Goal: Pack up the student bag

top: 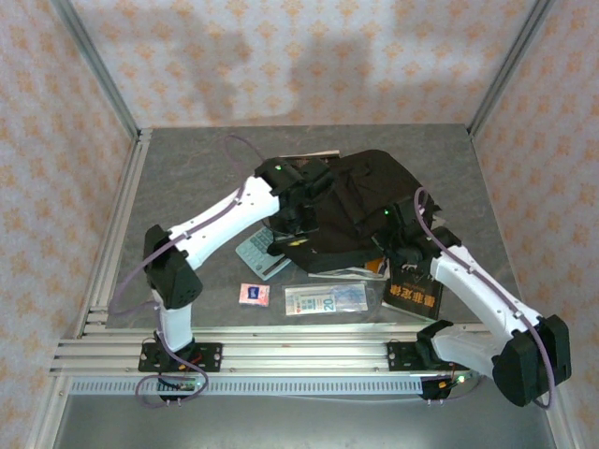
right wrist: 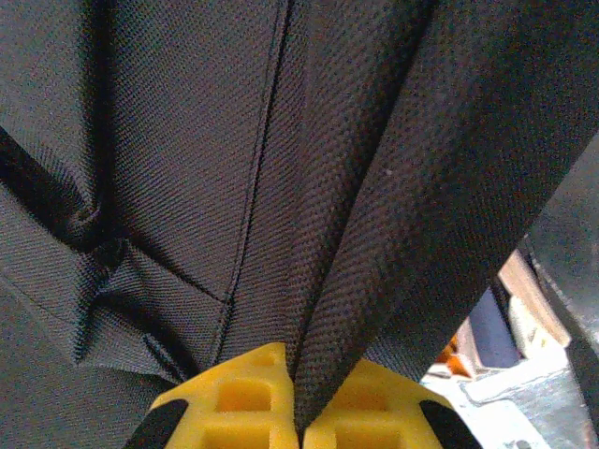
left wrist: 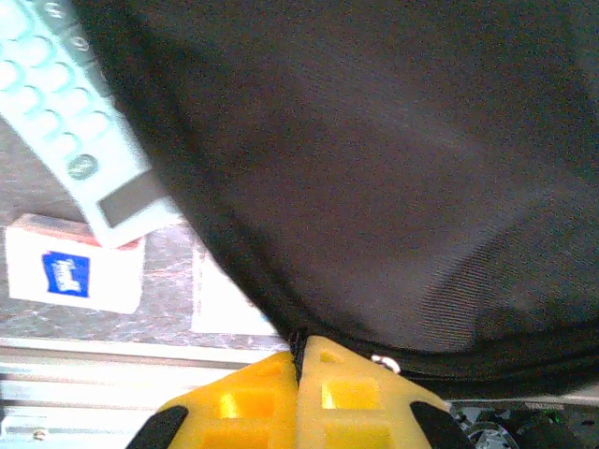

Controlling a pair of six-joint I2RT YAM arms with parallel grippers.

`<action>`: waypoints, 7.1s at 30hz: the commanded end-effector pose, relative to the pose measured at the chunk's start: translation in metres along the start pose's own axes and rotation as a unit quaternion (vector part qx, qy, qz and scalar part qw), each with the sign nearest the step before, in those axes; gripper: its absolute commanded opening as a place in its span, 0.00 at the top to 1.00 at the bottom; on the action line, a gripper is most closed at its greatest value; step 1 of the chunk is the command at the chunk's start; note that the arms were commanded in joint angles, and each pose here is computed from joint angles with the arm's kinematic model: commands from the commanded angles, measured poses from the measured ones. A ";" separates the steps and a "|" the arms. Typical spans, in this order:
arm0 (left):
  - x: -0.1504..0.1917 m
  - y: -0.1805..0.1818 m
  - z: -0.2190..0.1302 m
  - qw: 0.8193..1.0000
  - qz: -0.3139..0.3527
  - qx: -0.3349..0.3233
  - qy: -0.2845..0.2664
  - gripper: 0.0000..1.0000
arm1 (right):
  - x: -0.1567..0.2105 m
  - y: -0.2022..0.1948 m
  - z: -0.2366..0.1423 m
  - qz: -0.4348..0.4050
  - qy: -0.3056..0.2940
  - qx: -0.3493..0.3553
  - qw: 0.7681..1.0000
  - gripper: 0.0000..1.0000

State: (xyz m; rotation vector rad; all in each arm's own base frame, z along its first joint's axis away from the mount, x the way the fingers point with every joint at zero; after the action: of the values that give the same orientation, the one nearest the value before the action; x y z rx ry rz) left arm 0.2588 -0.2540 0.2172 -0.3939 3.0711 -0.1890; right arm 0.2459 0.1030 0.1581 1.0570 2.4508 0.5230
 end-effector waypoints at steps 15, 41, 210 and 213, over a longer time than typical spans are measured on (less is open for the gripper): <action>-0.047 0.041 -0.029 0.996 -0.011 0.013 -0.082 1.00 | -0.050 0.082 -0.011 -0.149 -0.036 -0.073 0.986 1.00; -0.083 0.025 -0.025 0.981 -0.102 0.110 -0.122 0.27 | -0.040 0.072 0.007 -0.132 -0.001 -0.053 0.990 1.00; 0.005 -0.074 -0.037 0.959 0.190 0.183 -0.101 1.00 | -0.061 0.037 -0.084 -0.019 0.012 0.121 0.992 0.32; 0.010 -0.086 -0.042 0.955 0.201 0.193 -0.102 1.00 | -0.044 0.028 -0.096 0.042 0.036 0.097 0.994 0.37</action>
State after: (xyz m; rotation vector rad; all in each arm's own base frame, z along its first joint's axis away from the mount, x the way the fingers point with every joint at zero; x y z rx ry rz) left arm 0.2724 -0.3294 0.2527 0.2102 2.7494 -0.6175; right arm 0.2740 0.0794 0.2660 1.0081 2.5864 0.3574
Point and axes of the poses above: each hand's point on the last joint's axis, 136 mm out from that joint toward the fingers, its own z axis out along the fingers, its own y axis along the line the jaws close on, x = y × z, the point moved 3 cm from there along -z, back along the fingers, and after that the axes turned 2 degrees about z, right-handed, at the moved point
